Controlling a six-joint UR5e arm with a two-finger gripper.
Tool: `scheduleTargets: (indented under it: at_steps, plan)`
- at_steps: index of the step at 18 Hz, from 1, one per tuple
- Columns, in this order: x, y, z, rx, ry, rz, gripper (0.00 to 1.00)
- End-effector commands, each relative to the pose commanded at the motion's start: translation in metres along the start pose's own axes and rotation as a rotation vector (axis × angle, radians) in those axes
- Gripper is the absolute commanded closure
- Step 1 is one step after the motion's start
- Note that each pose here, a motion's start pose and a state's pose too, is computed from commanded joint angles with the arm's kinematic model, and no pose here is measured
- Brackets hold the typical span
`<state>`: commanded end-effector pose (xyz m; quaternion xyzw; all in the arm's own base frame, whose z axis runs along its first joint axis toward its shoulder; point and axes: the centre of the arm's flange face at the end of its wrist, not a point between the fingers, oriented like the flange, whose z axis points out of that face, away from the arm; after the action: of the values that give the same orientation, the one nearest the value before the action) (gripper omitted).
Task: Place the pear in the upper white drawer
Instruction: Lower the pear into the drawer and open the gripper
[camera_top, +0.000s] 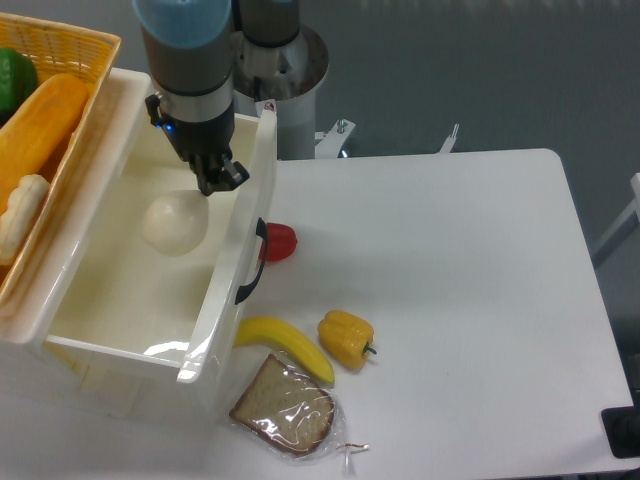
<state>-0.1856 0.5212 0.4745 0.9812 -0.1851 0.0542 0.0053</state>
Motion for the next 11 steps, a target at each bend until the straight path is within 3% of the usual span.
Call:
scheduleTargets:
  at_steps: [11]
  plan:
    - [0.013,-0.018,0.022,-0.041,0.022,0.043,1.00]
